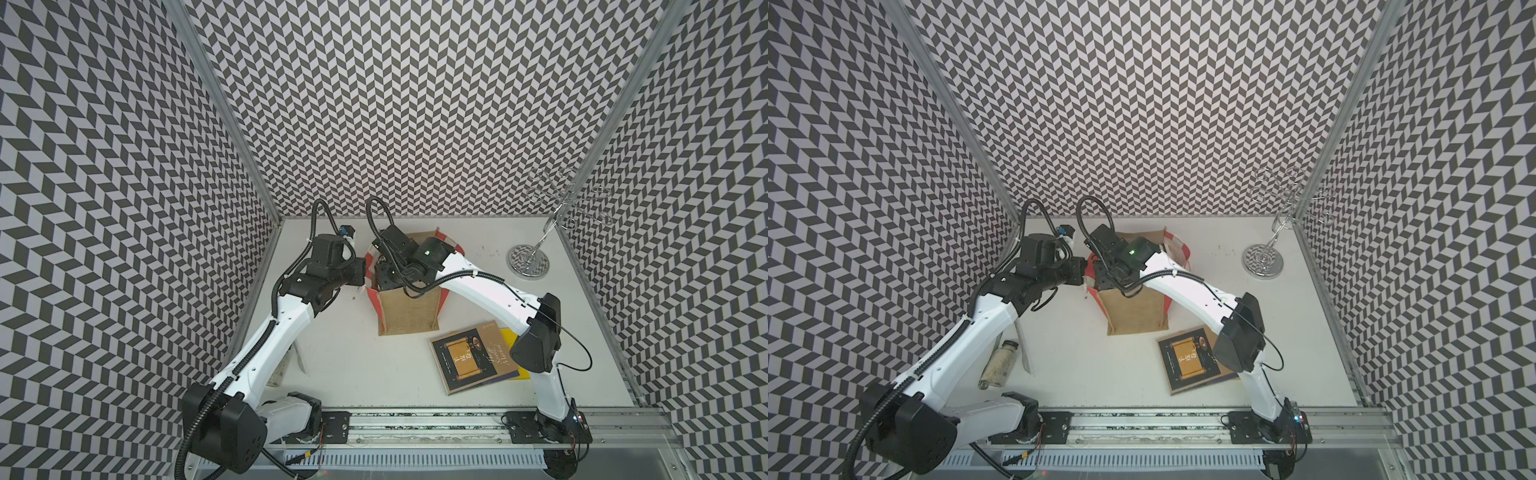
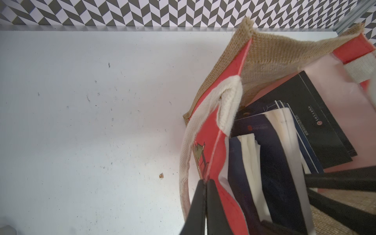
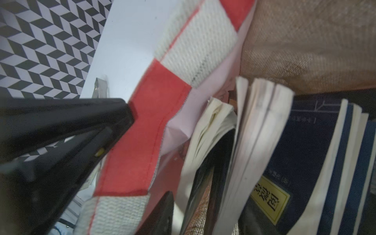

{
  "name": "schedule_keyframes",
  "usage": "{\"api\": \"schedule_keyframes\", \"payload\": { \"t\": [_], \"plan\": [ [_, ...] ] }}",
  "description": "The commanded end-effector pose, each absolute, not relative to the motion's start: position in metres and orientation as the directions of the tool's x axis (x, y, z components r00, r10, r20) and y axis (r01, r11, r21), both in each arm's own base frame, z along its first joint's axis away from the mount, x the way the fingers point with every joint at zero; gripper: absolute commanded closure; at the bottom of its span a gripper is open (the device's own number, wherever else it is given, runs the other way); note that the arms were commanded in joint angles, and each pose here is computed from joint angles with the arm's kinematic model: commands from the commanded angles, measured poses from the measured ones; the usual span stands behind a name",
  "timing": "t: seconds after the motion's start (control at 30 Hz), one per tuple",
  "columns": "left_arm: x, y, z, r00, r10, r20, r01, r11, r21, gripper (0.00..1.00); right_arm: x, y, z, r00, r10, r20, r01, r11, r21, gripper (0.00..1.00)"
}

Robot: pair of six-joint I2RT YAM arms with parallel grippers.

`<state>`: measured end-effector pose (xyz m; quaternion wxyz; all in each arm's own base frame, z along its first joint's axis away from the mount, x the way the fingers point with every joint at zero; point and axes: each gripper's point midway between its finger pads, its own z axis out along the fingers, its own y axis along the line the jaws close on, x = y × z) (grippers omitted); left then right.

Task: Put the books into the canvas bag
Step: Place the book in the canvas bag.

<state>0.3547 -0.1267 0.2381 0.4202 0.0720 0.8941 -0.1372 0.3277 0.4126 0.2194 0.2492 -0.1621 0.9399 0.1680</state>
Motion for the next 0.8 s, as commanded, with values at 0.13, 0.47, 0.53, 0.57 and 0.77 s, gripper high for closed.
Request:
{"api": "schedule_keyframes", "payload": {
  "t": [0.13, 0.47, 0.53, 0.57, 0.77],
  "plan": [
    [0.359, -0.113, 0.231, -0.651, -0.009, -0.759, 0.189, 0.967, -0.173, 1.00, 0.341, 0.395, 0.257, -0.770, -0.149, -0.620, -0.372, 0.895, 0.246, 0.37],
    [0.366, -0.112, 0.232, -0.658, -0.029, -0.752, 0.194, 0.959, -0.207, 1.00, 0.377, 0.339, 0.236, -0.800, -0.145, -0.582, -0.339, 0.910, 0.238, 0.29],
    [0.366, -0.114, 0.233, -0.658, -0.030, -0.753, 0.204, 0.955, -0.216, 1.00, 0.381, 0.338, 0.237, -0.794, -0.154, -0.588, -0.363, 0.896, 0.254, 0.28],
    [0.367, -0.115, 0.233, -0.658, -0.031, -0.752, 0.205, 0.954, -0.219, 1.00, 0.383, 0.337, 0.239, -0.788, -0.157, -0.595, -0.374, 0.890, 0.261, 0.28],
    [0.368, -0.113, 0.233, -0.657, -0.035, -0.753, 0.196, 0.957, -0.215, 1.00, 0.389, 0.322, 0.275, -0.722, -0.122, -0.681, -0.398, 0.879, 0.264, 0.28]
  ]
}}
